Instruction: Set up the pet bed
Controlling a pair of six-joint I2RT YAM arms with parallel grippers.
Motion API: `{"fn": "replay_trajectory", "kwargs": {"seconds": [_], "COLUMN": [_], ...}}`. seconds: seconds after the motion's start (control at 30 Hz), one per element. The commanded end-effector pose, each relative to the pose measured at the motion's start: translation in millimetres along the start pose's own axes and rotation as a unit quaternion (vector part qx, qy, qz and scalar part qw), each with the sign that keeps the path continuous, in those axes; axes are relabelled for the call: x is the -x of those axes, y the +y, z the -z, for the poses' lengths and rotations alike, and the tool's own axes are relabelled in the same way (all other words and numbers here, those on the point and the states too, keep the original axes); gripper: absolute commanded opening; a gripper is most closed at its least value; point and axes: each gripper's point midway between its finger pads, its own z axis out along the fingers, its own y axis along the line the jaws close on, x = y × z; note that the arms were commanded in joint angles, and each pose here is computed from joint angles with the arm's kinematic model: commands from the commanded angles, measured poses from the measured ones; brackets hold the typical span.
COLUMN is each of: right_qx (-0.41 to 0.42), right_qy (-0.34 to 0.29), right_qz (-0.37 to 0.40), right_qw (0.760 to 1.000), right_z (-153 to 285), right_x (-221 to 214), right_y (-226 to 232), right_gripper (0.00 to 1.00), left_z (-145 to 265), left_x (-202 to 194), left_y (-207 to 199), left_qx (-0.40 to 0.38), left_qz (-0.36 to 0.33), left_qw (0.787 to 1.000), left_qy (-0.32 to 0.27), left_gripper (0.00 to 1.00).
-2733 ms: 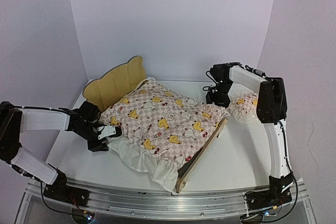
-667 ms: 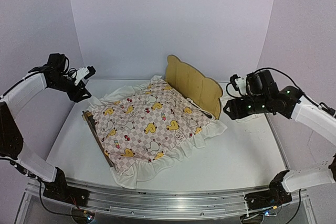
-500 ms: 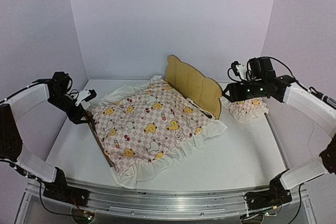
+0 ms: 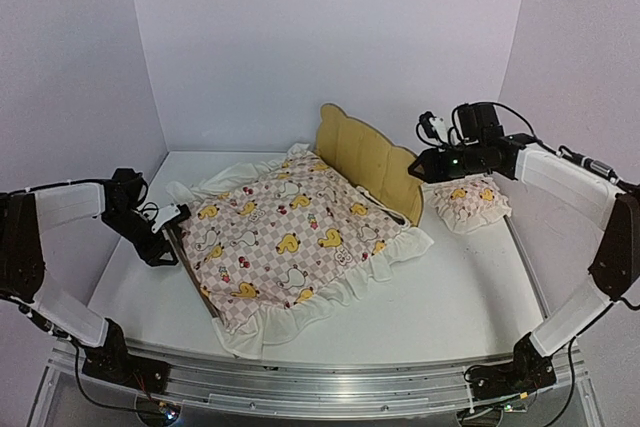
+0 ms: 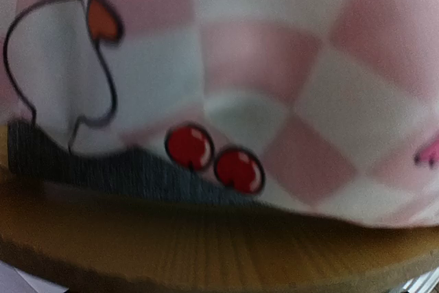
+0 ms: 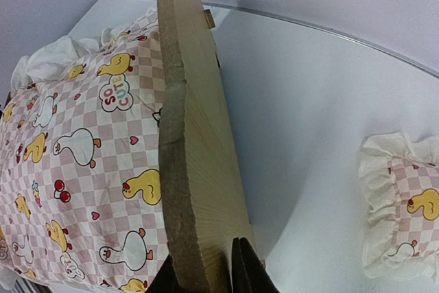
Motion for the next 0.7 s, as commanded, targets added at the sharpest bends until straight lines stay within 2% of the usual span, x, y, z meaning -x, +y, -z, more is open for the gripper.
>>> {"fn": "replay_trajectory", "kwargs": {"seconds": [0.0, 0.2, 0.33, 0.43, 0.53, 0.57, 0.67], "right_qx": [-0.064, -0.114, -0.135, -0.145, -0.188, -0.208, -0.262], "right_qy": [-0.052, -0.04, -0.006, 0.029, 0.064, 0.07, 0.031], "right_qz": [-0.029, -0.094, -0.153, -0.182, -0.184, -0.186, -0.175], "right_qw": [0.996, 0.988, 0.979, 0.972, 0.963, 0.958, 0.949], "right_z": [38, 82, 97, 105, 128, 140, 179], "right_x": [9, -40, -86, -111, -119, -120, -97], "right_y": [-15, -20, -18, -10, -10, -14, -25], "right_gripper": [0.16, 0.12, 0.16, 0.3, 0.49, 0.52, 0.65], "left_z": [-8, -33, -48, -57, -58, -59, -52], "left_x": [70, 151, 204, 238, 263, 266, 271], "left_y": [16, 23, 44, 59, 71, 73, 82], "left_qx": [0.021, -0.012, -0.007, 0.001, 0.003, 0.005, 0.02], "left_qz": [-0.051, -0.099, -0.122, -0.13, -0.127, -0.125, -0.119], "left_qw": [0.995, 0.988, 0.982, 0.977, 0.975, 0.975, 0.975], "left_qy": [-0.08, -0.114, -0.146, -0.167, -0.184, -0.185, -0.188], "left_gripper": [0.62, 0.62, 0.62, 0.63, 0.64, 0.65, 0.66]}}
